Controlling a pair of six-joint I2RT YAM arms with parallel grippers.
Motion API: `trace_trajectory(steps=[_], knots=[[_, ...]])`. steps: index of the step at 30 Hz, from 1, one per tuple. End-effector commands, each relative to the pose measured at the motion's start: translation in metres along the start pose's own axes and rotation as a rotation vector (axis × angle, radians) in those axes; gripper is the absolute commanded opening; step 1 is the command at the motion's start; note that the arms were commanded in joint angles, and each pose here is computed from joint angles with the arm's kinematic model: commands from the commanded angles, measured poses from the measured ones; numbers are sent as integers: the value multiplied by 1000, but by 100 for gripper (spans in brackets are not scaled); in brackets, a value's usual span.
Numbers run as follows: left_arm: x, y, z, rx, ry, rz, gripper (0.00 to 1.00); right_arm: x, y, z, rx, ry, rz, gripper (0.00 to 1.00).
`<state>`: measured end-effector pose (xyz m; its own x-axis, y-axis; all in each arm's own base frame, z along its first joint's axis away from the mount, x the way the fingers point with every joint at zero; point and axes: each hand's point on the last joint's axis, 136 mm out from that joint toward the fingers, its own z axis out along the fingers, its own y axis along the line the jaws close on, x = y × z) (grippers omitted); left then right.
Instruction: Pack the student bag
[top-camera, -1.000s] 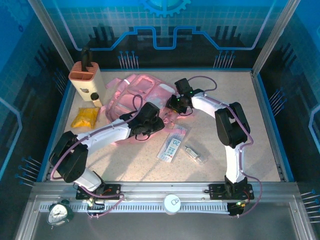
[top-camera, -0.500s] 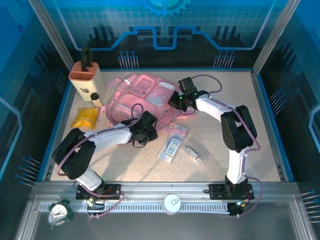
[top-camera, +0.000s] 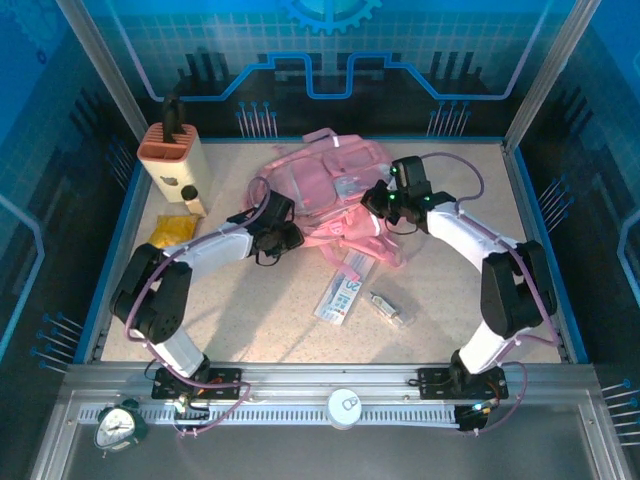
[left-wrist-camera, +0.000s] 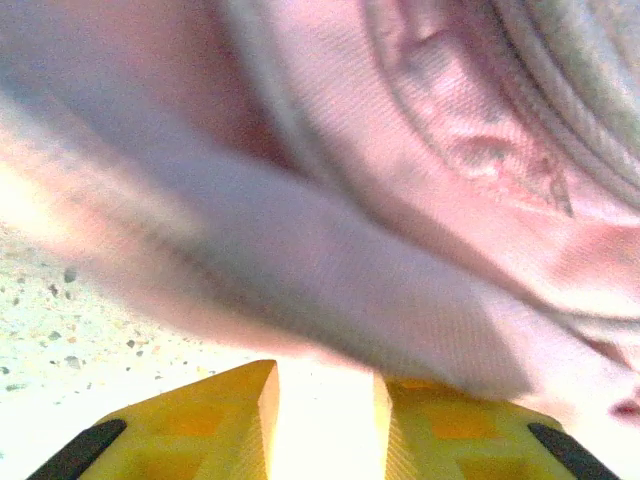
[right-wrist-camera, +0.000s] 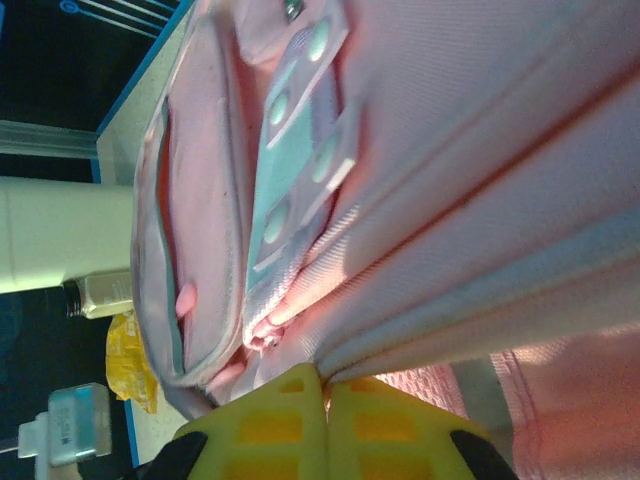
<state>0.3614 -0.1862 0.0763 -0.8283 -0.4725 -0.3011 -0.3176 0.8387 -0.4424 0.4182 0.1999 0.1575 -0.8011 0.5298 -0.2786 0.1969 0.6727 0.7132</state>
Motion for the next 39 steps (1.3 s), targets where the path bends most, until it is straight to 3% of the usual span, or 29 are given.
trace_trajectory(steps=[1,7,15,28,39], knots=[[11,-15,-31,49,1,49,36,-16,26,-23,-108,-89,-20,0],[32,-77,-62,100,-23,198,43,-10,26,-24,-126,-96,4,0],[37,-139,-41,-18,-61,409,44,-11,22,-25,-122,-106,26,0],[21,-141,-5,-213,-163,504,41,-4,31,-28,-202,-82,88,0],[23,-145,9,-228,-167,503,43,-3,22,-24,-190,-70,112,0]])
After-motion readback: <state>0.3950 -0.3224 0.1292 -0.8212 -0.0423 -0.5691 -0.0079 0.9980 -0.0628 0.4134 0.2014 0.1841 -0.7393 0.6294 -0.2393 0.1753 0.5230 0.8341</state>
